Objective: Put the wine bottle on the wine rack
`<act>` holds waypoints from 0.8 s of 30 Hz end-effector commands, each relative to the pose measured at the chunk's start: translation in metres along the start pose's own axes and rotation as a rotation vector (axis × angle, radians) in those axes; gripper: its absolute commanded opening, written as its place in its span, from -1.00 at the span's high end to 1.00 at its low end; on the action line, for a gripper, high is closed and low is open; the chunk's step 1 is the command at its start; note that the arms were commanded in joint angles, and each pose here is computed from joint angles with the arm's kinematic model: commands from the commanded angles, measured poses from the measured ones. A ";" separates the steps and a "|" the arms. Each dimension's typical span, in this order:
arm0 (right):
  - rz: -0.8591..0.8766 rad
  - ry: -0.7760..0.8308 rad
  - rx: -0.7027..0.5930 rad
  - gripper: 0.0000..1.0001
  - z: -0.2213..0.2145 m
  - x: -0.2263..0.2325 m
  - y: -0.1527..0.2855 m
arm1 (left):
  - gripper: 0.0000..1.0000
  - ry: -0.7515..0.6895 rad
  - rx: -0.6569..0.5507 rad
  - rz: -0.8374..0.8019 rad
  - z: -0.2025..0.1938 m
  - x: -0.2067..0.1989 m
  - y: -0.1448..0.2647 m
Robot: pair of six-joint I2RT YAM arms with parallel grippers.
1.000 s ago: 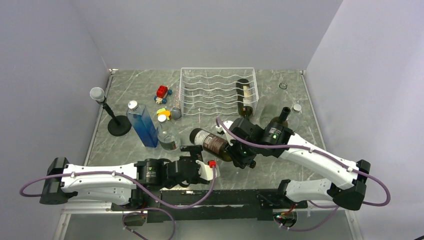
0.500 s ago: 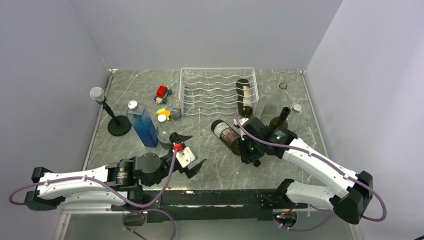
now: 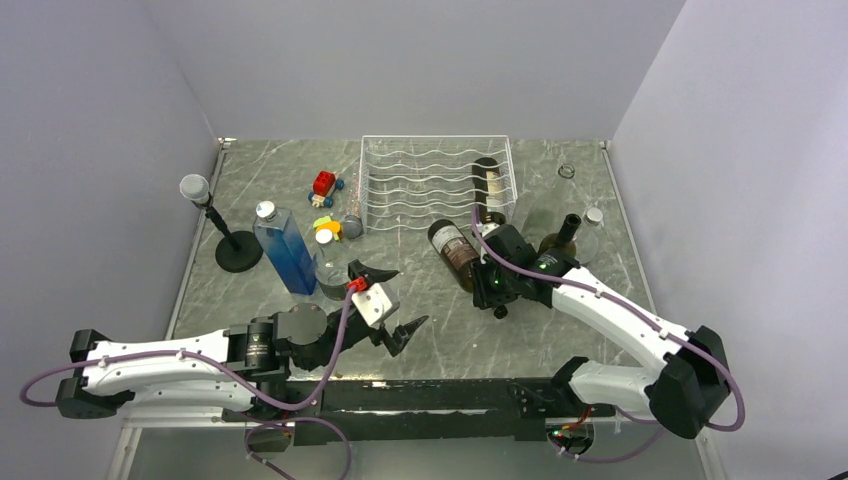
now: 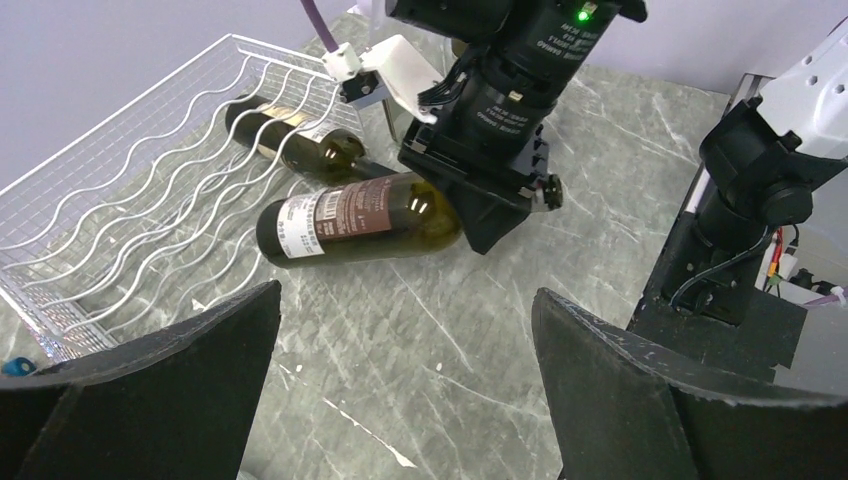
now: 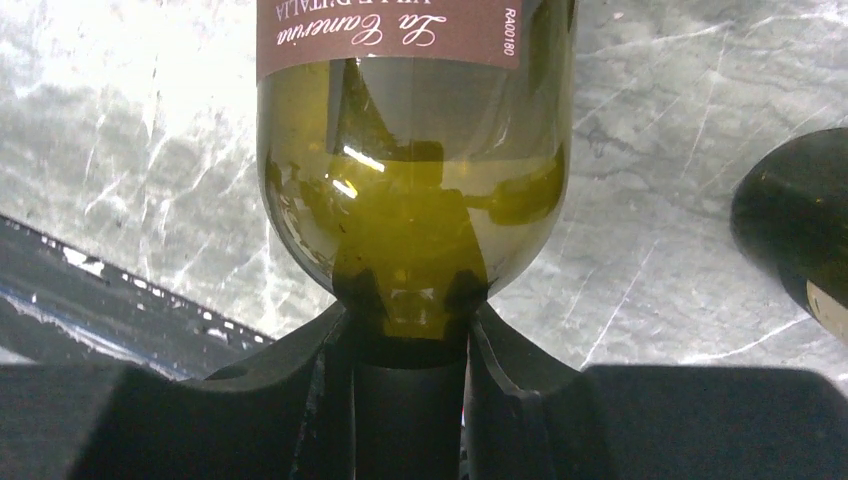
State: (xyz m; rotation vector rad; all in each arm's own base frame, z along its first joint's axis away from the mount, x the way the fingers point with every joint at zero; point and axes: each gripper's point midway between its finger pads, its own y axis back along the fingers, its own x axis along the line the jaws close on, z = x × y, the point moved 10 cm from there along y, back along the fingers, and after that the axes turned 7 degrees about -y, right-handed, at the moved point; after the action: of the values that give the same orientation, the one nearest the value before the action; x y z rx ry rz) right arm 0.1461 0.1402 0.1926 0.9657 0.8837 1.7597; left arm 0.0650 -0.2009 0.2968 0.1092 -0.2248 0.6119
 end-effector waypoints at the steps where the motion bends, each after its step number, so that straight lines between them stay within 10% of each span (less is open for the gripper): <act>1: 0.040 -0.053 -0.226 1.00 0.036 0.008 -0.007 | -0.99 0.081 -0.075 0.023 0.024 0.004 -0.001; 24: 0.010 -0.269 -0.540 1.00 0.071 0.005 -0.065 | -0.99 0.129 -0.124 0.086 0.029 0.020 0.020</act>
State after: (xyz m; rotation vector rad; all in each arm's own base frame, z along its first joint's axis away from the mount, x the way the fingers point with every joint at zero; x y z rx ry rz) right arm 0.1901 0.1539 0.1411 0.9202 0.6038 1.6273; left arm 0.0638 -0.1769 0.3195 -0.0204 -0.1610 0.6738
